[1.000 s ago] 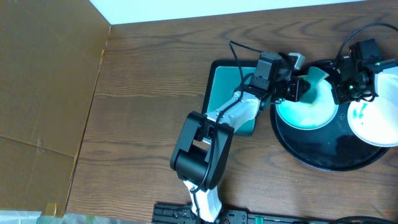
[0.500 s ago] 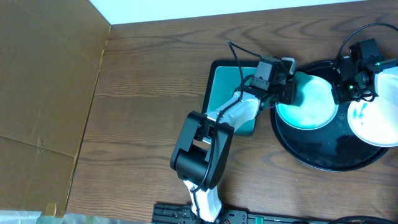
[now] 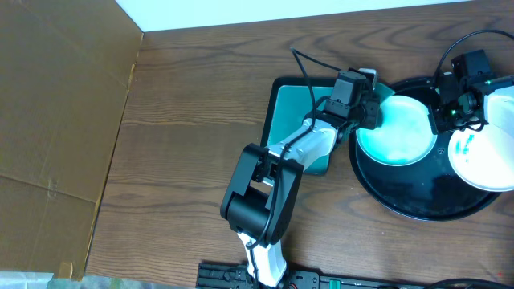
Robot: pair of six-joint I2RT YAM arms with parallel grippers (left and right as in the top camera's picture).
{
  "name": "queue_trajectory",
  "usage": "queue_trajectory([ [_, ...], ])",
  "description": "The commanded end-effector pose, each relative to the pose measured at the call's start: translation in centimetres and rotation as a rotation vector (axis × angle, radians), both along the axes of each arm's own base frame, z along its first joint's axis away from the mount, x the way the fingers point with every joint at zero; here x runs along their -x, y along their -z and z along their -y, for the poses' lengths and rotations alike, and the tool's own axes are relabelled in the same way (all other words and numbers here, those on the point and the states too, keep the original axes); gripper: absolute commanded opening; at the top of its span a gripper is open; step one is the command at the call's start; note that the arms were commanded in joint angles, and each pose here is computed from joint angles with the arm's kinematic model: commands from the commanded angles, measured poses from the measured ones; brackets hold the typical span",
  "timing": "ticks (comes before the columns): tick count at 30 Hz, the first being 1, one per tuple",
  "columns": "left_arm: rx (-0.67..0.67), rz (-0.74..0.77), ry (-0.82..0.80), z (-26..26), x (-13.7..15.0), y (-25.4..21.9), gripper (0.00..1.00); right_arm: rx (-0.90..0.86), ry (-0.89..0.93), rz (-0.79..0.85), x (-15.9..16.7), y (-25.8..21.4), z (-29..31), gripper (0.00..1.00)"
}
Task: Clean dirty plates on tray and stack at the side
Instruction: 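Return the sponge over the water tray with the left gripper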
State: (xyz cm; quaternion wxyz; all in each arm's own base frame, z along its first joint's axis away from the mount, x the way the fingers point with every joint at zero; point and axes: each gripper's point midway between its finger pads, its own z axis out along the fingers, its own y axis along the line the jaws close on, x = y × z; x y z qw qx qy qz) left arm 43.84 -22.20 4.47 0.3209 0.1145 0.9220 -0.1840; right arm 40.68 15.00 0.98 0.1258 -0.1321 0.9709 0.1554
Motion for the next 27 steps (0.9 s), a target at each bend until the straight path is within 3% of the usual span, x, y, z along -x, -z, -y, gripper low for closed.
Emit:
queue_trajectory([
  [1, 0.155, -0.069, 0.084, 2.4, 1.2, -0.2, 0.07, 0.030, -0.001, -0.027, 0.5, 1.4, 0.6, 0.01],
  [13, 0.160, -0.116, 0.165, 4.6, 3.2, 0.9, 0.07, 0.030, -0.001, -0.026, 0.5, 1.3, 0.6, 0.01],
  [19, -0.055, -0.045, 0.009, 0.8, 0.8, 3.8, 0.07, 0.030, -0.001, -0.027, 0.5, 1.4, 0.6, 0.01],
  [27, -0.254, 0.035, -0.125, -3.2, -0.9, 4.1, 0.07, 0.030, -0.001, -0.027, 0.5, 1.4, 0.6, 0.01],
])
